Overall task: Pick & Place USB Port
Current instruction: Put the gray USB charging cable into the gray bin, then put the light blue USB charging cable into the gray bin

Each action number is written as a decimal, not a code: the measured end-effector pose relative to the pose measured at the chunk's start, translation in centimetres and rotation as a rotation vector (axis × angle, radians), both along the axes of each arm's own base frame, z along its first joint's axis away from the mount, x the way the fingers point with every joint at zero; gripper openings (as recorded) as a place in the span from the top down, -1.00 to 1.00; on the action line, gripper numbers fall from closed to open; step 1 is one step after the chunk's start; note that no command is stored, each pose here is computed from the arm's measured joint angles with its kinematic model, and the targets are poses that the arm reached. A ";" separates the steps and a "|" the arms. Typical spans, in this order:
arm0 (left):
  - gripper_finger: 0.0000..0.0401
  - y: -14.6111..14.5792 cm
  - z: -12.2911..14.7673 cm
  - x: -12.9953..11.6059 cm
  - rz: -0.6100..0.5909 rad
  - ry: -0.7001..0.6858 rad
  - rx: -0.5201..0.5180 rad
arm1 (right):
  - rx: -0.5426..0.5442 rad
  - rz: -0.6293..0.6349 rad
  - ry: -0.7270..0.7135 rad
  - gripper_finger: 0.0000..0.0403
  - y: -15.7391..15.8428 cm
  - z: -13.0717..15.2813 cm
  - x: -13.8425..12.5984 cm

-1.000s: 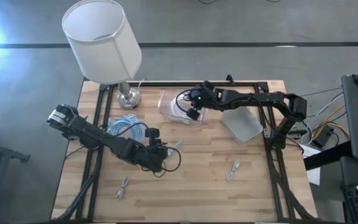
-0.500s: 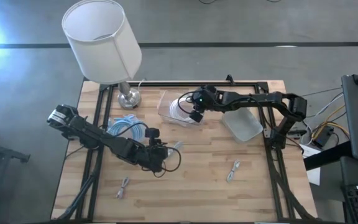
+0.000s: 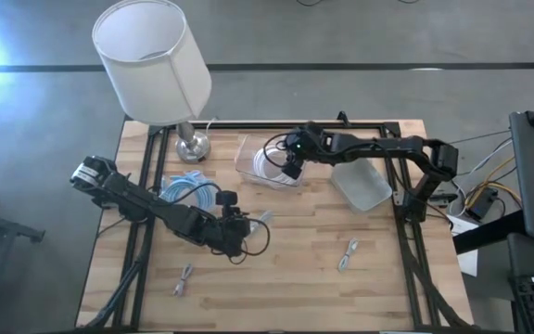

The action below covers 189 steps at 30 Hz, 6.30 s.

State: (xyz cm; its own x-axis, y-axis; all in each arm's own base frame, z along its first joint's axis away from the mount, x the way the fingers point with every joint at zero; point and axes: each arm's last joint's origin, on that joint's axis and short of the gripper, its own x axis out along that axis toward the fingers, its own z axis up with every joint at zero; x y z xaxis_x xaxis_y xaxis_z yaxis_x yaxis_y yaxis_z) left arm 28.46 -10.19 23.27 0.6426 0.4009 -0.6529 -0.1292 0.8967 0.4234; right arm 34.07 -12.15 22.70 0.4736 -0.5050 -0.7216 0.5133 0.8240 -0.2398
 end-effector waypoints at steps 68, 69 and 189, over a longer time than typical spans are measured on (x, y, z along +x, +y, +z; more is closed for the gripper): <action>0.38 0.0 0.0 0.0 0.032 -0.015 -0.024 | 0.337 0.561 0.799 0.04 26.4 -6.7 -10.9; 0.38 0.1 0.0 0.0 0.034 -0.015 -0.024 | 0.324 0.563 0.793 0.04 26.3 -7.0 -11.0; 0.38 0.3 0.0 0.1 0.033 -0.011 -0.016 | 0.348 -0.363 0.301 0.17 7.6 -3.7 -16.3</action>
